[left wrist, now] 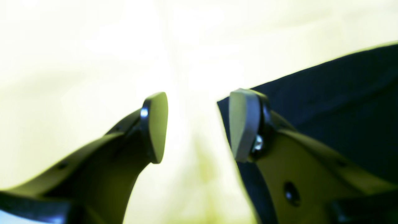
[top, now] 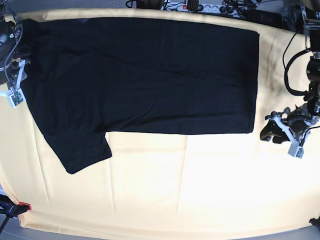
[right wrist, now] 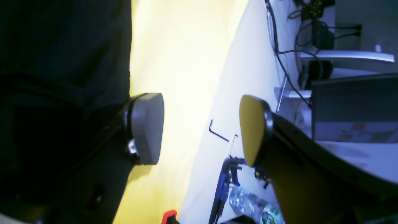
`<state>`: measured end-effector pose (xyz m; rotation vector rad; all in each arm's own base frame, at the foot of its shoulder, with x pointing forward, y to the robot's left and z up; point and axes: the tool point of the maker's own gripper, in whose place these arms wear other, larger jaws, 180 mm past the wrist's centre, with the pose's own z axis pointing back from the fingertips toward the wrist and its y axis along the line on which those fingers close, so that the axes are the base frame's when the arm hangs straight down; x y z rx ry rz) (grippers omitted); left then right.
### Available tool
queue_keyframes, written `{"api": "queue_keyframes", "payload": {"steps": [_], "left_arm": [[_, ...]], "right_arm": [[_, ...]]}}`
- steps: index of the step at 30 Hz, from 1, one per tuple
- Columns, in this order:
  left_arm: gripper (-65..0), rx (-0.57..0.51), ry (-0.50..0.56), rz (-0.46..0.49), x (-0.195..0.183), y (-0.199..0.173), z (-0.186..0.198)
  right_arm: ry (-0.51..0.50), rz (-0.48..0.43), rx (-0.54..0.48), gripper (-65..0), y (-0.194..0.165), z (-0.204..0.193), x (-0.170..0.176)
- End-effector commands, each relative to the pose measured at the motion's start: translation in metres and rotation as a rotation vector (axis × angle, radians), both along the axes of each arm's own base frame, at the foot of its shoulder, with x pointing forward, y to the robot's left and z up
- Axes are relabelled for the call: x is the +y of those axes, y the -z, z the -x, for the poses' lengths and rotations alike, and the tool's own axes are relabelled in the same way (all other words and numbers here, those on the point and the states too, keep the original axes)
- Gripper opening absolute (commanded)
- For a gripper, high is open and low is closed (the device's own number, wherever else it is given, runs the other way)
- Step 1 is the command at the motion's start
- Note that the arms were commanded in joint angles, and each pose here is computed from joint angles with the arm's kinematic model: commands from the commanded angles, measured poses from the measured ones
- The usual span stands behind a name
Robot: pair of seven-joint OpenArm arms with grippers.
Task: Fold the T-shirt properly
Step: 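Move both grippers to the hem corners and grasp them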
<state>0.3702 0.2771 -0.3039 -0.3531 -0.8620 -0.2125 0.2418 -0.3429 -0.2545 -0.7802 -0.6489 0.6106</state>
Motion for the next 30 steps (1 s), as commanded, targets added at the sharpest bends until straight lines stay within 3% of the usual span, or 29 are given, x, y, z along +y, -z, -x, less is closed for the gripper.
{"api": "queue_keyframes", "payload": {"steps": [1, 3, 8, 16, 18, 20, 21, 30], "left_arm": [[-32.8, -0.030, 0.007, 0.056, 0.001, -0.012, -0.005], [-32.8, 0.012, 0.010, 0.141, -0.006, 0.006, 0.001], [-32.8, 0.065, -0.013, 0.233, -0.024, 0.035, 0.004], [-33.7, 0.141, 0.136, 0.279, -0.087, 0.059, 0.014], [-41.8, 0.133, 0.155, 0.273, -0.093, 0.056, 0.011], [-59.4, 0.117, 0.130, 0.270, -0.088, 0.050, 0.002], [-65.0, 0.110, 0.105, 0.267, -0.085, 0.046, -0.004], [-65.0, -0.002, 0.073, 0.222, -0.074, 0.008, -0.044]], "right_arm": [[-0.013, 0.021, -0.038, -24.9, -0.013, -0.009, -0.002], [-0.019, 0.002, -0.040, -24.9, -0.014, -0.012, 0.001], [-0.033, -0.002, -0.058, -24.9, -0.018, -0.017, 0.003], [-0.034, -0.003, -0.060, -24.9, -0.018, -0.017, 0.003], [-0.032, -0.010, -0.062, -24.9, -0.017, -0.017, 0.004], [-0.039, -0.030, -0.078, -24.9, -0.016, -0.017, 0.008], [-0.047, -0.047, -0.095, -24.9, -0.016, -0.019, 0.012], [-0.075, -0.379, -0.221, -24.5, -0.009, -0.071, 0.042]]}}
